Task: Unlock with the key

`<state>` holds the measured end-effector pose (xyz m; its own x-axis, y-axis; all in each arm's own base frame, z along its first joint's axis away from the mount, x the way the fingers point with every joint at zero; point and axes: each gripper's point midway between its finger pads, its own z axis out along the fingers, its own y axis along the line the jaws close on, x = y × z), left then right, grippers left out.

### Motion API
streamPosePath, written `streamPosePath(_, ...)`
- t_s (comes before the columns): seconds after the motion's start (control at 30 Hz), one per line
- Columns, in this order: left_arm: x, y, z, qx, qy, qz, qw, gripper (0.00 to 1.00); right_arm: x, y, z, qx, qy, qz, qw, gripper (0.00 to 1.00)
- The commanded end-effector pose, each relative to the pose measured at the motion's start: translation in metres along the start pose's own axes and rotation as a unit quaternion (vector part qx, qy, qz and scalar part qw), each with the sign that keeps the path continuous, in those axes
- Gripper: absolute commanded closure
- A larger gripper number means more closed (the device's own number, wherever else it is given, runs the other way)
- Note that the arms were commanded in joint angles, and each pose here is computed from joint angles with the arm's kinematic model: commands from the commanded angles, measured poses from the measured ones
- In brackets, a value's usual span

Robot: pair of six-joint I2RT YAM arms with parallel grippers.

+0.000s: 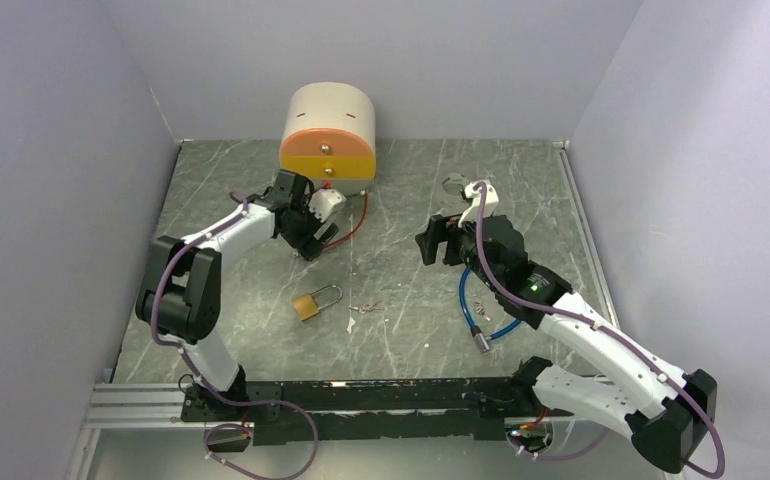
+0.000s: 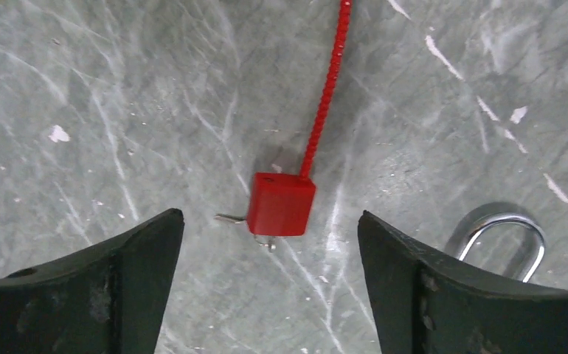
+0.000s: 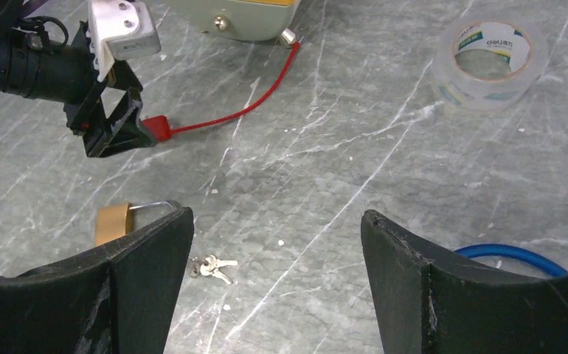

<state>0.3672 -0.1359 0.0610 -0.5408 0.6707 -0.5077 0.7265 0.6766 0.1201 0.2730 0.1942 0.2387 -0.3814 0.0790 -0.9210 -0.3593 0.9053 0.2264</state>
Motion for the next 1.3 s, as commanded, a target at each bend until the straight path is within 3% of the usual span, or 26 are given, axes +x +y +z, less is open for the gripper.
streamPosePath(0.0, -0.022, 0.015, -0.021, -0.037, -0.042, -0.014, 0.998, 0.06, -0.003, 0.007, 0.002, -0.011, -0.007, 0.030, 0.999, 0.15)
streamPosePath(0.13, -0.035, 0.007, -0.039, -0.029, -0.080, -0.057, 0.995, 0.06, 0.011, 0.017, 0.012, -0.030, 0.029, 0.039, 0.998, 0.16)
streamPosePath(0.23, -0.044, 0.000, -0.057, -0.032, -0.124, -0.114, 0.985, 0.06, 0.040, 0.030, 0.026, -0.051, 0.096, 0.041, 0.993, 0.20)
streamPosePath(0.3, -0.053, 0.000, -0.082, -0.055, -0.183, -0.172, 0.967, 0.06, 0.072, 0.038, 0.039, -0.053, 0.165, 0.037, 0.984, 0.22)
streamPosePath(0.43, -0.054, 0.005, -0.120, -0.103, -0.291, -0.278, 0.910, 0.06, 0.120, 0.056, 0.057, -0.052, 0.263, 0.008, 0.963, 0.29)
streamPosePath(0.57, -0.028, 0.014, -0.147, -0.159, -0.306, -0.378, 0.859, 0.06, 0.151, 0.081, 0.069, -0.064, 0.320, -0.040, 0.944, 0.36)
streamPosePath(0.63, -0.021, 0.014, -0.158, -0.170, -0.309, -0.405, 0.844, 0.06, 0.161, 0.099, 0.073, -0.098, 0.336, -0.069, 0.934, 0.41)
streamPosePath(0.73, -0.014, 0.004, -0.165, -0.157, -0.301, -0.428, 0.838, 0.06, 0.171, 0.120, 0.082, -0.133, 0.342, -0.104, 0.924, 0.47)
streamPosePath(0.8, -0.010, -0.001, -0.165, -0.148, -0.292, -0.434, 0.840, 0.06, 0.179, 0.129, 0.089, -0.151, 0.350, -0.119, 0.917, 0.61)
streamPosePath(0.87, -0.003, -0.001, -0.163, -0.155, -0.283, -0.446, 0.835, 0.06, 0.184, 0.136, 0.095, -0.162, 0.360, -0.116, 0.911, 0.67)
streamPosePath(1.0, 0.007, 0.001, -0.162, -0.172, -0.283, -0.462, 0.823, 0.06, 0.202, 0.139, 0.100, -0.168, 0.391, -0.118, 0.897, 0.68)
streamPosePath(1.27, 0.013, -0.002, -0.155, -0.169, -0.272, -0.466, 0.825, 0.06, 0.226, 0.121, 0.092, -0.149, 0.437, -0.143, 0.875, 0.60)
